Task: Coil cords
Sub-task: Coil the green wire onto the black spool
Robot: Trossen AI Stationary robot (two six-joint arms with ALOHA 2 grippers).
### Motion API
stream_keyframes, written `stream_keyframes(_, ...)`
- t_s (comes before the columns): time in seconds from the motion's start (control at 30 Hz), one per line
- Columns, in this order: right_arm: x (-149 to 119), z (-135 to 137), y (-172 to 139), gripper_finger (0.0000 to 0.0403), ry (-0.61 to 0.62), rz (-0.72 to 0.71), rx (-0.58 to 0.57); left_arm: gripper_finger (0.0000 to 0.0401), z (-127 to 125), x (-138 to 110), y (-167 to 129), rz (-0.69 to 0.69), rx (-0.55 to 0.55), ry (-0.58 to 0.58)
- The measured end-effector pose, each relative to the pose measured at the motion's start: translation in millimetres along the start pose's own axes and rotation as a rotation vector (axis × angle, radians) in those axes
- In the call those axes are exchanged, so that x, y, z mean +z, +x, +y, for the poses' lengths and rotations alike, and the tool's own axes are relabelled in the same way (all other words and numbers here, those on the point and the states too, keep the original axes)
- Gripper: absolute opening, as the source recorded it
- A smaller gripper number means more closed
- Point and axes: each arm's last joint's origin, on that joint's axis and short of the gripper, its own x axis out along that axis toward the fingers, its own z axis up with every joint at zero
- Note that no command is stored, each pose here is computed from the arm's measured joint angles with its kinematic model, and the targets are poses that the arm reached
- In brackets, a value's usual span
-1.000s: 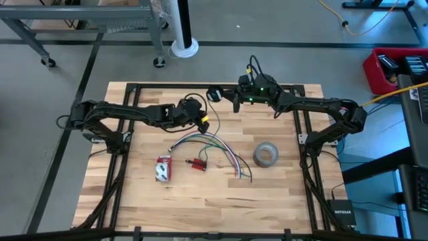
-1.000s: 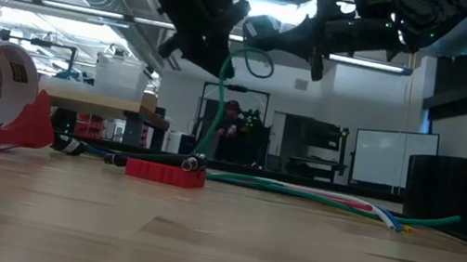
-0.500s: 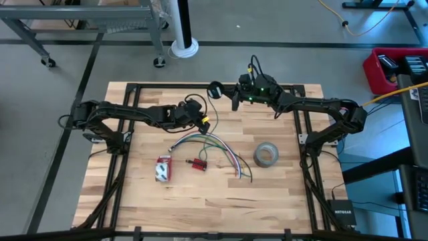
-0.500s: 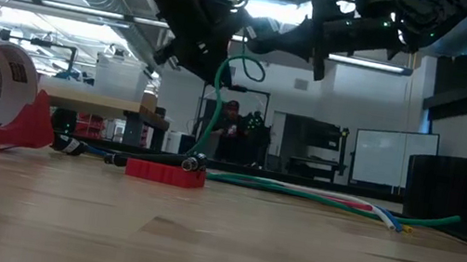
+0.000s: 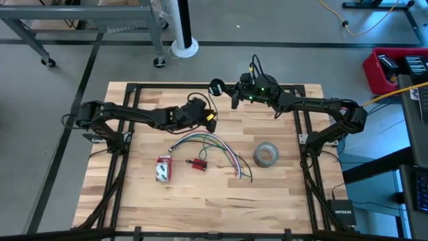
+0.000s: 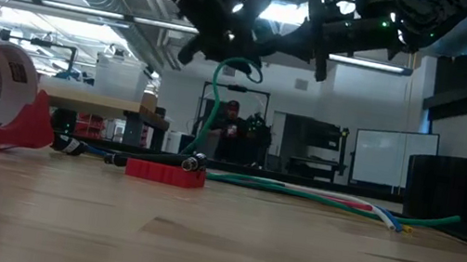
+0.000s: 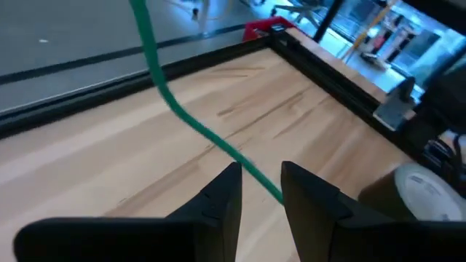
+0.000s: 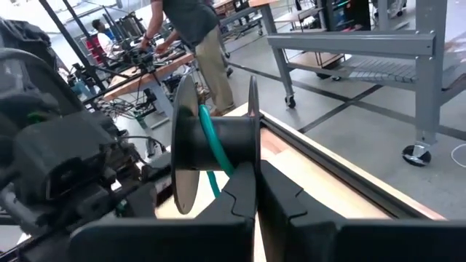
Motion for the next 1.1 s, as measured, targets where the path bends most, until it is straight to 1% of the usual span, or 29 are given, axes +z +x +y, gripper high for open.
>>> stream_keyframes(0.07, 0, 0, 0, 0.0001, -0.001, -0.003, 0.002, 0.0090, 0, -5, 5, 0.001, 0.020, -0.044)
stream_keyframes(0.13, 0, 0, 0, 0.0001, -0.001, -0.005, 0.003, 0.0090, 1, -10, 11, 0.011, 0.044, -0.057)
stream_keyframes(0.27, 1, 1, 0, 0.0001, -0.010, -0.015, 0.007, 0.0090, 1, -18, 18, 0.006, 0.077, -0.056)
stream_keyframes(0.5, 2, 1, 0, 0.0001, -0.030, -0.021, 0.009, 0.0090, -5, -18, 16, -0.078, 0.121, -0.055)
stream_keyframes(0.63, 2, 1, 0, 0.0001, -0.031, -0.021, 0.008, 0.0090, -5, -16, 16, -0.091, 0.122, -0.066)
stream_keyframes(0.83, 2, 1, 0, 0.0001, -0.031, -0.021, 0.009, 0.0090, -8, -12, 15, -0.133, 0.091, -0.093)
stream_keyframes(1.1, 2, 1, 0, 0.0001, -0.031, -0.021, 0.009, 0.0090, -12, -15, 13, -0.124, 0.082, -0.089)
